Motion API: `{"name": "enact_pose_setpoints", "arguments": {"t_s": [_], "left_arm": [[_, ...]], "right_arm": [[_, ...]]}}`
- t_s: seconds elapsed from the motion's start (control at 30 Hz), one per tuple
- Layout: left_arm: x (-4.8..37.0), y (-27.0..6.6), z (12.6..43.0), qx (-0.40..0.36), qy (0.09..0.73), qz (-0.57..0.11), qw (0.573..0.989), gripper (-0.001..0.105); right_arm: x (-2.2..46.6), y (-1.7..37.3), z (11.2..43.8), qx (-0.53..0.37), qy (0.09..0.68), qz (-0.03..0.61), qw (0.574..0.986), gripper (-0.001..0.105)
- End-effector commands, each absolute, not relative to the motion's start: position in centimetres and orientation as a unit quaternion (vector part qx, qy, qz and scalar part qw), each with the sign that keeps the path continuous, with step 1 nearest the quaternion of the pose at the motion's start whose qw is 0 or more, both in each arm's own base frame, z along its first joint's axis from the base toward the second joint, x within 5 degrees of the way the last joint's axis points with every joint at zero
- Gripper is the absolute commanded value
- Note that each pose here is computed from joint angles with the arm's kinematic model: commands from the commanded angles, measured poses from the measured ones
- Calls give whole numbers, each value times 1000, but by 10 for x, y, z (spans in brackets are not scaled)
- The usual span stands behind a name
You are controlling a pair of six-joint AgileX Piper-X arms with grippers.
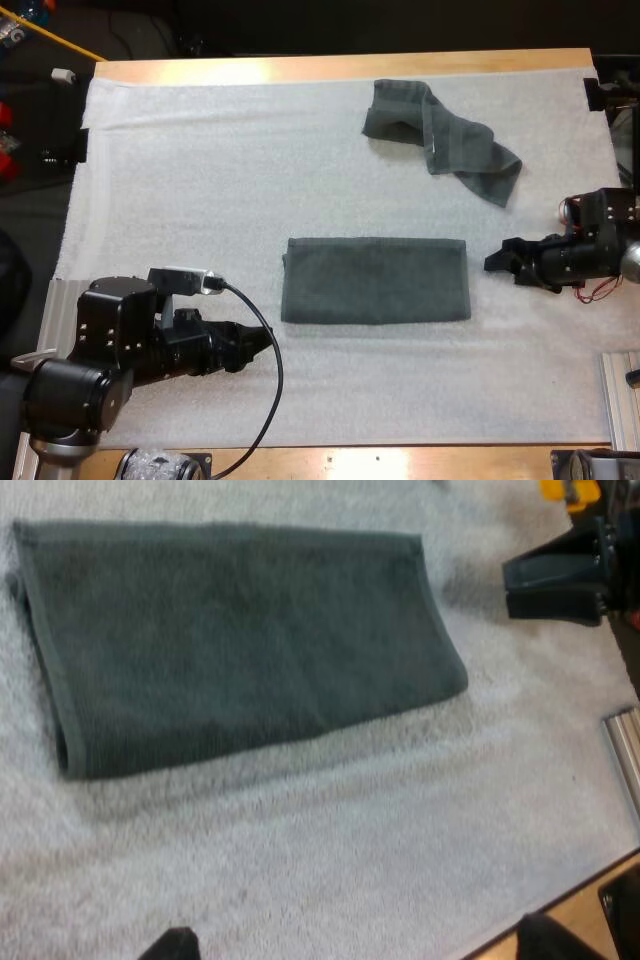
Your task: Pick towel from pile, fold and stack
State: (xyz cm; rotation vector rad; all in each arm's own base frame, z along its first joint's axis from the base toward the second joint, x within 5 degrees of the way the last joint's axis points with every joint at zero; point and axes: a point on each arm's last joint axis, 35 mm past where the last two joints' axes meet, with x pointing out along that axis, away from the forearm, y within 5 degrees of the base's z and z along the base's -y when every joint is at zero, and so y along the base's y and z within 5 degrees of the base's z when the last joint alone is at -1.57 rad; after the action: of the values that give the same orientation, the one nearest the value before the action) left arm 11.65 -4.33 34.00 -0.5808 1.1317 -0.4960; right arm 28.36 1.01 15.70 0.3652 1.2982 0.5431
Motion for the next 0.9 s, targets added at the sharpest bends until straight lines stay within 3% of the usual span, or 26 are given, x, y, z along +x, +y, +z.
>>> {"name": "enact_pose_setpoints", "arguments": {"t_s": [0.0, 0.67, 0.77, 0.87], "left_arm": [[115, -43, 341, -269, 528, -219, 775, 62], [114, -42, 340, -270, 533, -219, 771, 62], [114, -42, 340, -270, 533, -219, 771, 62], [114, -42, 340, -269, 533, -220, 772, 62]], "right_arm": [[286, 14, 155, 166, 590, 263, 745, 64], [295, 109, 115, 185, 625, 282, 704, 61], [294, 110, 114, 175, 630, 272, 706, 46], [291, 108, 112, 164, 641, 252, 707, 20]]}}
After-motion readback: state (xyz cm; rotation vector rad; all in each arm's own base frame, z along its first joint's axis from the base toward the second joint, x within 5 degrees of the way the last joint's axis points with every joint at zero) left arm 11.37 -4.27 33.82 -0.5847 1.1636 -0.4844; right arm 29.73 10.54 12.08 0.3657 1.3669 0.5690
